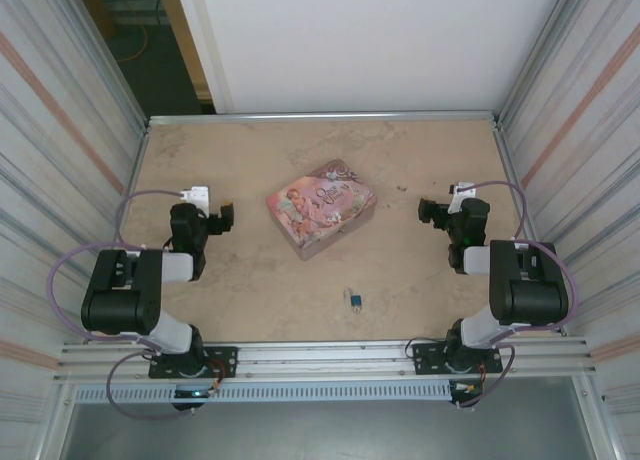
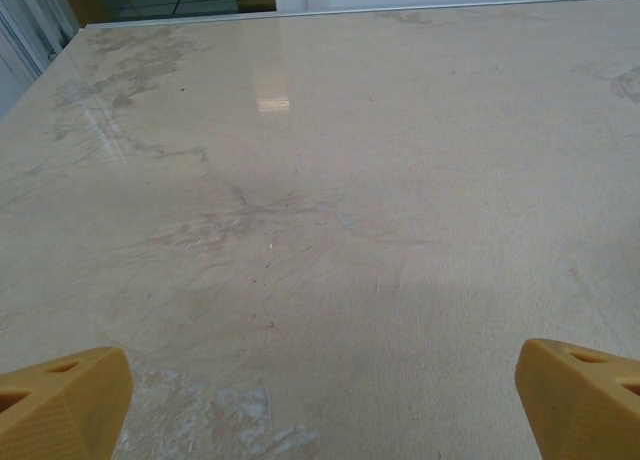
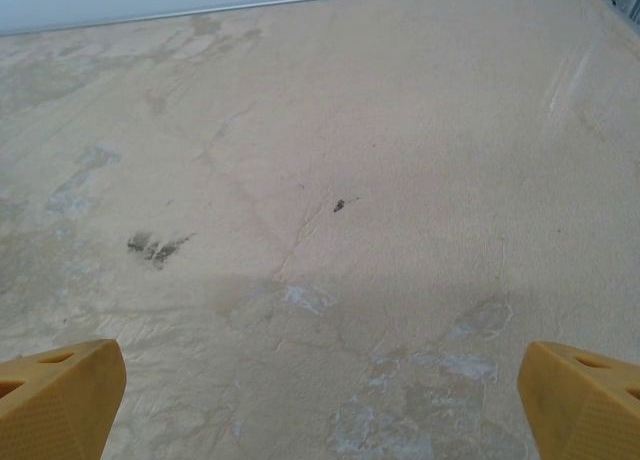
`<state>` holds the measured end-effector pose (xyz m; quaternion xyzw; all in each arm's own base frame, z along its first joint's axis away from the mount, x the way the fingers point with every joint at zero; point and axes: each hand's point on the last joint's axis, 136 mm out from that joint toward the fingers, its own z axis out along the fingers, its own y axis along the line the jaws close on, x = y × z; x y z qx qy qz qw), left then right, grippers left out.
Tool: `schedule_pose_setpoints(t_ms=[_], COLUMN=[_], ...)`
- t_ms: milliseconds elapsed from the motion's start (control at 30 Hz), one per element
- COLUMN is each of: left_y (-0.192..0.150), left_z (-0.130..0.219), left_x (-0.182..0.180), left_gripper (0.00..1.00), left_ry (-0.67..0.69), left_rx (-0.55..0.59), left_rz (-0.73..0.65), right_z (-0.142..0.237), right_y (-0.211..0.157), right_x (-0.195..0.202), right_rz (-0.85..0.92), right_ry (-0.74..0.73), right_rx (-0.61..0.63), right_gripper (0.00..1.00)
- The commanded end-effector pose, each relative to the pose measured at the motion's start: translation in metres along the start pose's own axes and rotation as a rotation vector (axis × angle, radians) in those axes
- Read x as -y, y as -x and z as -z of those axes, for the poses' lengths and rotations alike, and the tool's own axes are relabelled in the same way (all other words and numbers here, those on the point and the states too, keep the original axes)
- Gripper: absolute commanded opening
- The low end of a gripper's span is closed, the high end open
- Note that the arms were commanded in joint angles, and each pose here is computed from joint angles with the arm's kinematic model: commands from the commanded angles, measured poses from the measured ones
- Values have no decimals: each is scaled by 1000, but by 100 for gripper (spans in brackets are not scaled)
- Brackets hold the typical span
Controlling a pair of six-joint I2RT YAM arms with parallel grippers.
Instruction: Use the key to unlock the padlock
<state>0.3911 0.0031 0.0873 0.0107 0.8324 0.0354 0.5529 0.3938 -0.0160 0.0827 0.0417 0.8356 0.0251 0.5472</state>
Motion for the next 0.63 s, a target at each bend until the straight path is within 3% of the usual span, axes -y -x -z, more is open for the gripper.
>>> schedule_pose_setpoints(t_ms=[0,600], left_y=[7,7], left_z=[-1,-1], left_x=[3,3], left_gripper=[99,99], left_ry=[-10,-11], left_rx=[15,15], left_rz=[5,4], right_z=[-1,-2], right_y=[-2,-1], right_x=[-1,-1], right_rz=[-11,-9], right_ry=[-5,-7], right_rx=[-6,-6], right_gripper=[99,99])
